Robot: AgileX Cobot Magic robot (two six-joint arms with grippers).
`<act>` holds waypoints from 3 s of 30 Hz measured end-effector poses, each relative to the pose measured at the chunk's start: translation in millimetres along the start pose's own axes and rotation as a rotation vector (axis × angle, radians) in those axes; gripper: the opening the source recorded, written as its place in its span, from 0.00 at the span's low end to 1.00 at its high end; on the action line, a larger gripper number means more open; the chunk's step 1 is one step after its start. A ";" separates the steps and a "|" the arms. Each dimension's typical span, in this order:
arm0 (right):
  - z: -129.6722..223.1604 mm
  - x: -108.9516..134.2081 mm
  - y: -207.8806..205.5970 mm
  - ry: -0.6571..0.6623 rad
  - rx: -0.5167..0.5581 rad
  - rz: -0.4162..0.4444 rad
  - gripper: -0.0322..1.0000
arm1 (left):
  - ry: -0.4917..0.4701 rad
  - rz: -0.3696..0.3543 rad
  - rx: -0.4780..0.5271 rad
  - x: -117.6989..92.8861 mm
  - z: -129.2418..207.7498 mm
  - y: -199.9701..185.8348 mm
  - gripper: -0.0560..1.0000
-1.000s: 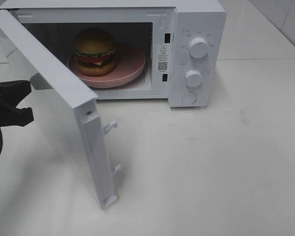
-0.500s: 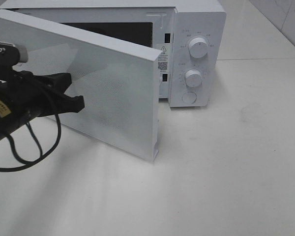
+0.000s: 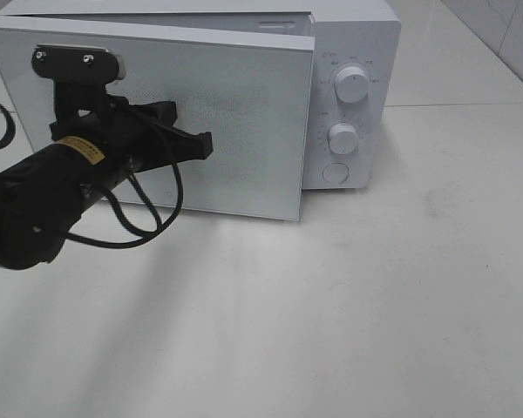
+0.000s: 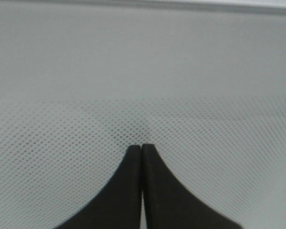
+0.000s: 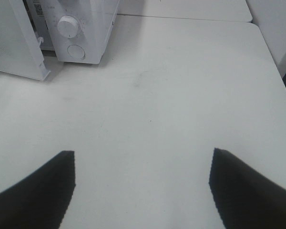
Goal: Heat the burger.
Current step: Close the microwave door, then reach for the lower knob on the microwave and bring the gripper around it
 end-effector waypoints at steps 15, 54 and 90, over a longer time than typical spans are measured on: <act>0.0 0.0 0.0 0.000 0.000 0.000 0.76 | 0.036 0.055 0.040 -35.4 -11.4 49.2 0.05; 0.0 0.0 0.0 0.000 0.000 0.000 0.76 | -0.026 0.194 0.657 -72.6 9.4 -18.3 0.99; 0.0 0.0 0.0 0.000 0.000 0.000 0.76 | -0.282 -0.149 1.010 110.7 -110.9 -148.2 0.99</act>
Point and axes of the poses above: a point on each arm's last joint axis where the gripper is mounted, y pointing out along that axis toward the gripper, x along the wrist's bending axis when the last joint is at zero, z = x × y, the point moved 1 cm from there along y, pointing out along that axis toward the gripper, and after that the axes turned 5 degrees about -y, right-handed, at the moved point
